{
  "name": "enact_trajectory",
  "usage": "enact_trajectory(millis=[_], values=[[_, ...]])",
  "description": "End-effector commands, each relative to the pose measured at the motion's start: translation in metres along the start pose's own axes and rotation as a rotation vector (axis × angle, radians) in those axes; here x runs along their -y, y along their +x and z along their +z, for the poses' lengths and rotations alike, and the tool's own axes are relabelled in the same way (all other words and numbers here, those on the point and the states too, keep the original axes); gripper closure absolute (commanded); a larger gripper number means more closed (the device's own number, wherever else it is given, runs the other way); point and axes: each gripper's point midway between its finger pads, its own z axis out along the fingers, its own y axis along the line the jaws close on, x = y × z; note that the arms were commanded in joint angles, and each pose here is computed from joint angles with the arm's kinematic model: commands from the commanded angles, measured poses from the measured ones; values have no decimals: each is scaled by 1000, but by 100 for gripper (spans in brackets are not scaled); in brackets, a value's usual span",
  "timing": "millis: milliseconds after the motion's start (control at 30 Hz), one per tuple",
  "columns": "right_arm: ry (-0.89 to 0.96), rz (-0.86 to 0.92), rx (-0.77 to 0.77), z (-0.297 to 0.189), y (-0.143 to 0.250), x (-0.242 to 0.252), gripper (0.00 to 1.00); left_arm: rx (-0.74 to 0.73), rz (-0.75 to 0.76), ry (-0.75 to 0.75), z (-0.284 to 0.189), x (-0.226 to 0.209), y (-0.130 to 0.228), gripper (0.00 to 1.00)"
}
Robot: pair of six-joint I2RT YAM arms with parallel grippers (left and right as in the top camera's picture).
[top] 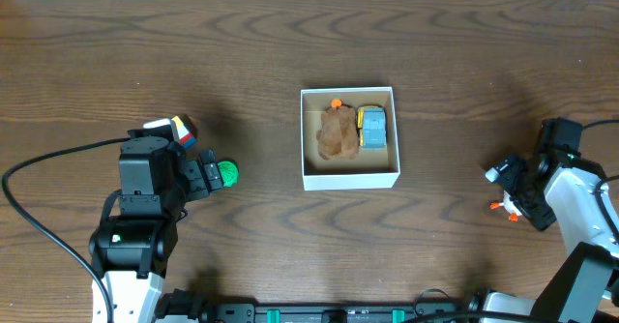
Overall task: Pack container
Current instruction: 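Grasp the white-and-pink duck with the right gripper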
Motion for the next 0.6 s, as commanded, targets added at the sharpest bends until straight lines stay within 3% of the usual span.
enact_trajectory(millis=[0, 200, 433, 567], values=[[45, -21, 32, 0, -6, 9, 1, 19, 8, -11, -4, -2, -8, 2], [45, -20, 32, 2, -5, 10, 15, 19, 8, -11, -4, -2, -8, 2], [52, -23, 21, 9, 3, 14, 48, 19, 8, -11, -4, -2, -8, 2], [54, -24, 17, 11, 5, 15, 79, 19, 8, -11, -4, -2, -8, 2]])
